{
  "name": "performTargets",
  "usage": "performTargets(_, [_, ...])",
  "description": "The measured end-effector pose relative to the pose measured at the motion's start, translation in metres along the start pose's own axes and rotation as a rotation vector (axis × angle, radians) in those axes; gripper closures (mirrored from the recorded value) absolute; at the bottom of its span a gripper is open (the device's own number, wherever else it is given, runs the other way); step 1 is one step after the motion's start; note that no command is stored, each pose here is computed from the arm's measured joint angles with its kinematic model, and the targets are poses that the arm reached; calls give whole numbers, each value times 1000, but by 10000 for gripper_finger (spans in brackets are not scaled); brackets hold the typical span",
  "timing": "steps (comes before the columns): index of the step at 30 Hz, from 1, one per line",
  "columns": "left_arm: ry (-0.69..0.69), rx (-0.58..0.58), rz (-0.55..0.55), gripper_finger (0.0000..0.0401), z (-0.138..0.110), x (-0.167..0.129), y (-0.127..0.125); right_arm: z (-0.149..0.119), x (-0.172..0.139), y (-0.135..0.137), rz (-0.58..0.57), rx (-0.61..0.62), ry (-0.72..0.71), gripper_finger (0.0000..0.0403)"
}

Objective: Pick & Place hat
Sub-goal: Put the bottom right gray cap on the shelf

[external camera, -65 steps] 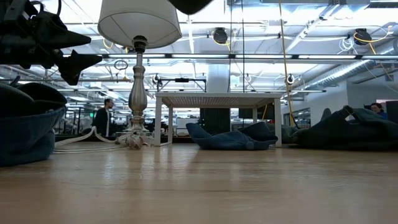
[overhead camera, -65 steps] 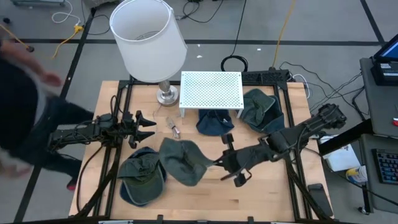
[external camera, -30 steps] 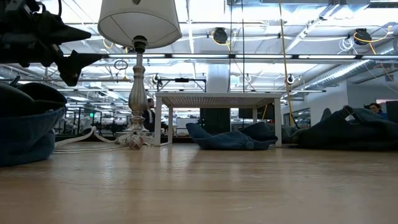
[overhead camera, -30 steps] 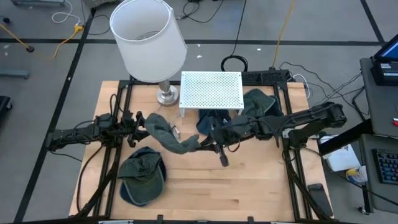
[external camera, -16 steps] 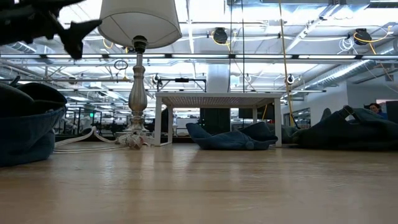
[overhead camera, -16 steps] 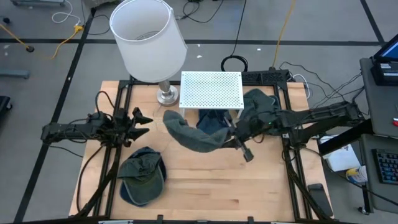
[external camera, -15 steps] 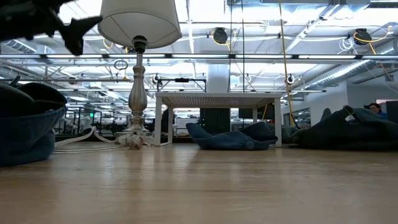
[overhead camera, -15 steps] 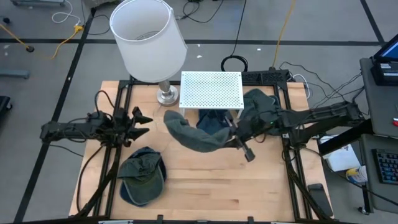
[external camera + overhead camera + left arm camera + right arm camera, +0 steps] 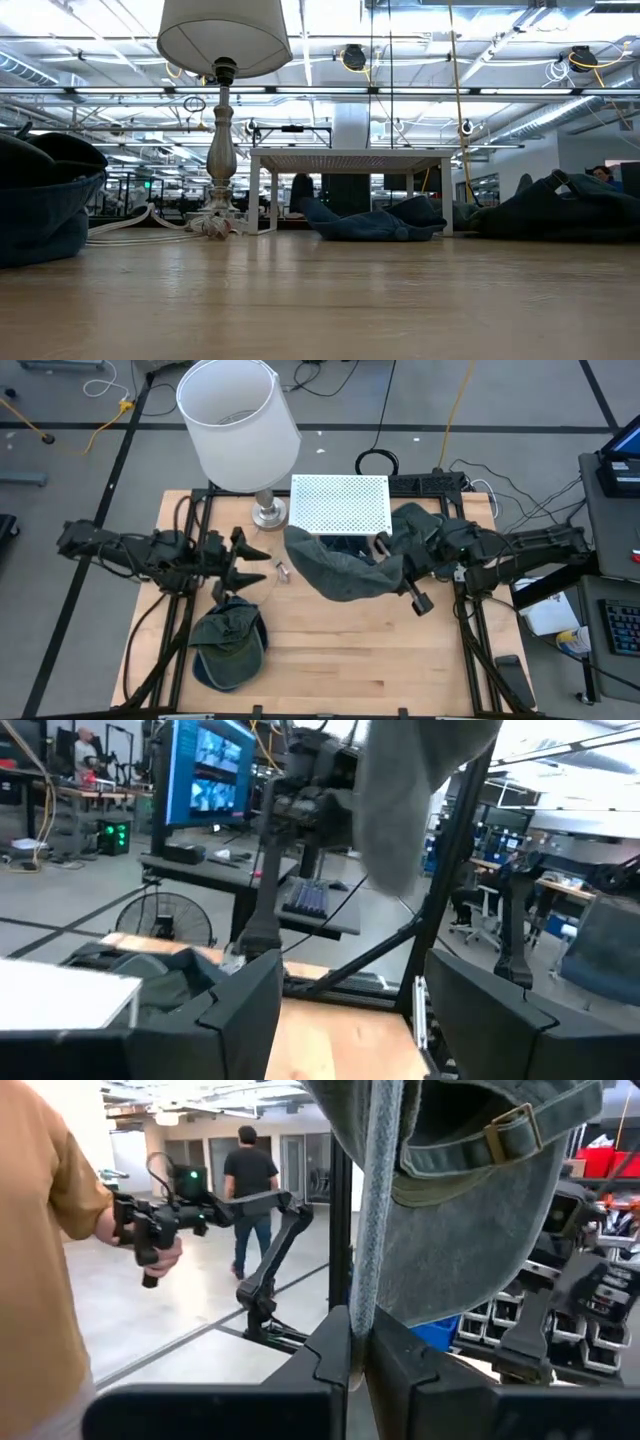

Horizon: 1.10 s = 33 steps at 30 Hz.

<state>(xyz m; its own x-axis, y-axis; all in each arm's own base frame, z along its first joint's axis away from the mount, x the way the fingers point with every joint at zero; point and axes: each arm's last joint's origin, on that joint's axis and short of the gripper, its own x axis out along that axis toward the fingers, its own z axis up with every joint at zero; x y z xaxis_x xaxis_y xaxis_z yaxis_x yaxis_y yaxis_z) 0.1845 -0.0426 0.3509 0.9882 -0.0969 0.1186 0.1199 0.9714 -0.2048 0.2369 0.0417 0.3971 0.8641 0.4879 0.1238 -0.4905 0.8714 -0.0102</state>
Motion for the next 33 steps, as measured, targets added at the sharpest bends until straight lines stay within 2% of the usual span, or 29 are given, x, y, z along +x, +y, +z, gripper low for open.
performTargets(8, [-8,-3,49,151,14,49,-36,13,-14,6,123,44,-39,390])
performTargets(18, [-27,49,82,151,26,103,-79,13,-15,9,214,43,-32,390])
performTargets(29, [-22,41,34,152,25,143,-98,13,-15,11,291,59,-22,390])
performTargets(33, [-39,37,47,184,25,145,-99,13,-15,11,290,59,-22,390])
